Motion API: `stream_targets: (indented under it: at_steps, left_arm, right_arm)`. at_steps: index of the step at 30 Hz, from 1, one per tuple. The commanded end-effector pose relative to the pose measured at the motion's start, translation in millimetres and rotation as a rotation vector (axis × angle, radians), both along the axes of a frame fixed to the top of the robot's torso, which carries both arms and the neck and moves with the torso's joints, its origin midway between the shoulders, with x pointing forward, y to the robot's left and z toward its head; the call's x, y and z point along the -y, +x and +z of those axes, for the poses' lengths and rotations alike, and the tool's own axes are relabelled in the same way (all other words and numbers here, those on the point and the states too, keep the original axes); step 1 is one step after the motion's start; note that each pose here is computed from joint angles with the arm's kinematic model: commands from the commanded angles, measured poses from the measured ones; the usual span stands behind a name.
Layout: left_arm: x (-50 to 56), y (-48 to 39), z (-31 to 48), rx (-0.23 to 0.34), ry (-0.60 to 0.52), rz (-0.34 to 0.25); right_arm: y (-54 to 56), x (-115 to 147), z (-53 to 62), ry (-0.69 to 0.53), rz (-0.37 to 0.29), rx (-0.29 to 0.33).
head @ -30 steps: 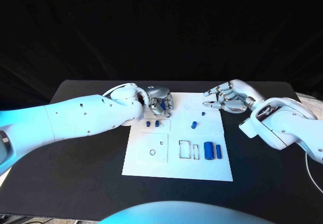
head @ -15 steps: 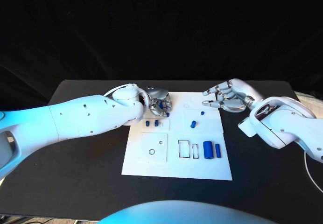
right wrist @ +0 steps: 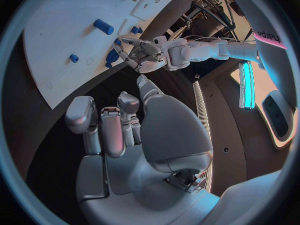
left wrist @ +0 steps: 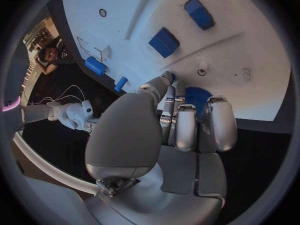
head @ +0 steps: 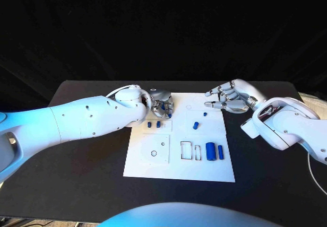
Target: Assemble the parts on the task board
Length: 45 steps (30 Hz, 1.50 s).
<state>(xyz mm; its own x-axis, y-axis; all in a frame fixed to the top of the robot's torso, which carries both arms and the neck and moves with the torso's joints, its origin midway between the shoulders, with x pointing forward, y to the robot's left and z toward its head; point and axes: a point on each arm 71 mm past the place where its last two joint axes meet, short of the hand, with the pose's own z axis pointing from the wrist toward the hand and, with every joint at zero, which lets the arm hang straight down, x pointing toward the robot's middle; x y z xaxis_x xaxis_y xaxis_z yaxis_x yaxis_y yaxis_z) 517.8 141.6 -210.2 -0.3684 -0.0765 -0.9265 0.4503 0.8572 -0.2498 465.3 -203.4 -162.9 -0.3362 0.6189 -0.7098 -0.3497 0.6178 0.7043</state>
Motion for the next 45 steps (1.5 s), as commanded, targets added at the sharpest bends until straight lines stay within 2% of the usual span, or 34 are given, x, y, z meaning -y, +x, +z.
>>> stream_targets:
  at_steps: [1,10,24,37,45]
  left_arm:
    - [3.2,-0.8,-1.5,-0.011,0.014,-0.014]
    - [6.3,-0.9,-4.5,-0.022,0.017,-0.019]
    - [4.6,0.5,-8.0,-0.045,0.04,0.001]
    - [3.8,-0.4,-0.6,0.006,-0.056,0.003]
    - [-6.3,-4.1,10.8,0.001,-0.119,0.03]
  right_arm:
    - [-1.1,-2.0,-0.1,-0.005,0.017,0.002]
    - [-1.3,-2.4,-0.1,-0.006,0.018,0.001]
    - [-1.5,-2.4,-0.2,-0.007,0.018,-0.001]
    - [-1.0,-2.9,-0.4,-0.007,0.02,-0.002]
    - [-0.6,-2.5,-0.7,-0.007,0.019,-0.003]
